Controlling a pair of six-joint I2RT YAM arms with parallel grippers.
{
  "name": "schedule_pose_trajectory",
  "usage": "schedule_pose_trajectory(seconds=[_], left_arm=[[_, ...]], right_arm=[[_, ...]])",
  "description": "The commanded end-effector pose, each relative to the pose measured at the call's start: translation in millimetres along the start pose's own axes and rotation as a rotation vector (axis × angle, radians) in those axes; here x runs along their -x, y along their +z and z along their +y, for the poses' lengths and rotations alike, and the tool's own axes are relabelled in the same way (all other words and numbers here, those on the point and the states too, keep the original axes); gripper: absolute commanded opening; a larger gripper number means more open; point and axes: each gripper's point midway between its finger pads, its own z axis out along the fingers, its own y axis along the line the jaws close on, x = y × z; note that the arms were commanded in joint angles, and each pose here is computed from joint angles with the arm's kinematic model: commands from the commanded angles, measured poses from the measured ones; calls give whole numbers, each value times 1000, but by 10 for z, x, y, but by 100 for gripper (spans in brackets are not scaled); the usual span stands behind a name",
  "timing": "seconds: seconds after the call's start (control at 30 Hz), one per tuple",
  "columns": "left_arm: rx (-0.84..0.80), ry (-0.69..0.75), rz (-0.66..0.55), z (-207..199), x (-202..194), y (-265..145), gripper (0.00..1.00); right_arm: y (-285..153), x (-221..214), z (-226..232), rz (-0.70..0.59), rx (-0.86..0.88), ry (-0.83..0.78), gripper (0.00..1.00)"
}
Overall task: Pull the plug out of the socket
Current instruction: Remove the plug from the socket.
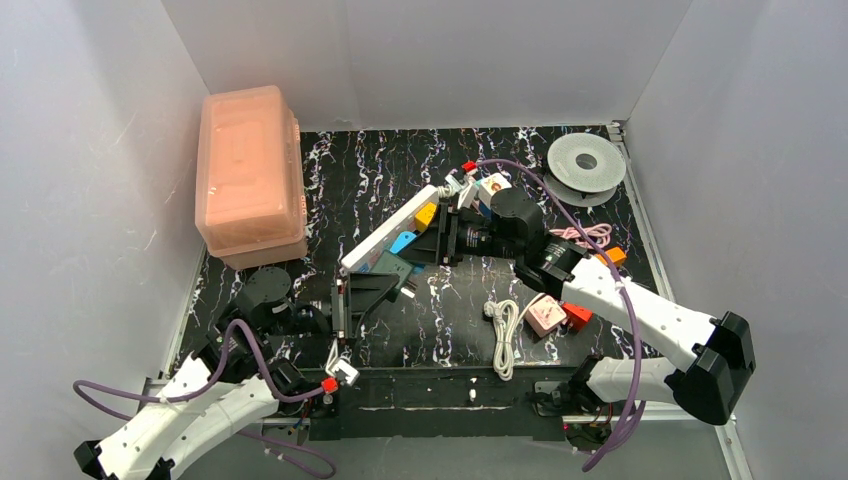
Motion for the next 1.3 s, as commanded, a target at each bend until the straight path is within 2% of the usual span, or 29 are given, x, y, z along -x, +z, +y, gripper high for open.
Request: schedule_pose_trajectory(seconds=[0.0, 0.13, 0.17, 0.2, 0.3, 0.33, 0.37, 0.4, 0.57, 0.7, 0.8, 0.9, 1.03, 1.17, 1.27], left_arm=[[120, 149, 56, 387, -112, -40, 0], [123, 159, 64, 336, -116, -28, 0], [119, 156, 64, 307, -115, -22, 0], [111, 142, 69, 263, -126, -14, 7], [91, 28, 100, 142, -192, -16, 50], [84, -35, 111, 108, -210, -30, 68], [63, -99, 118, 51, -222, -41, 91], [46, -157, 125, 24, -226, -63, 97], [25, -558, 136, 7, -199, -131, 98], [54, -1018, 181, 171, -230, -160, 98], [105, -1365, 266, 259, -347, -122, 98], [162, -1608, 287, 286, -362, -54, 98], [121, -1815, 206, 324, -184, 53, 98], [-7, -1896, 37, 402, 125, 126, 98], [10, -1920, 54, 381, 82, 154, 98]], right_arm=[[-21, 78, 271, -37, 132, -7, 39], [-90, 170, 335, -89, 146, -23, 1], [-127, 207, 359, -105, 146, -32, 1], [-171, 265, 372, -124, 139, -41, 1], [-331, 412, 423, -179, 98, -95, 1], [-366, 461, 418, -198, 75, -115, 1], [-417, 498, 443, -213, 61, -150, 1], [-450, 537, 456, -225, 42, -174, 1], [-560, 629, 425, -235, -55, -269, 1], [-636, 667, 455, -234, -85, -339, 1], [-668, 648, 512, -213, -85, -401, 1], [-697, 595, 637, -189, -55, -481, 1], [-777, 491, 815, -161, 14, -580, 1], [-887, 361, 978, -130, 107, -671, 1], [-940, 217, 1051, -102, 193, -731, 1]])
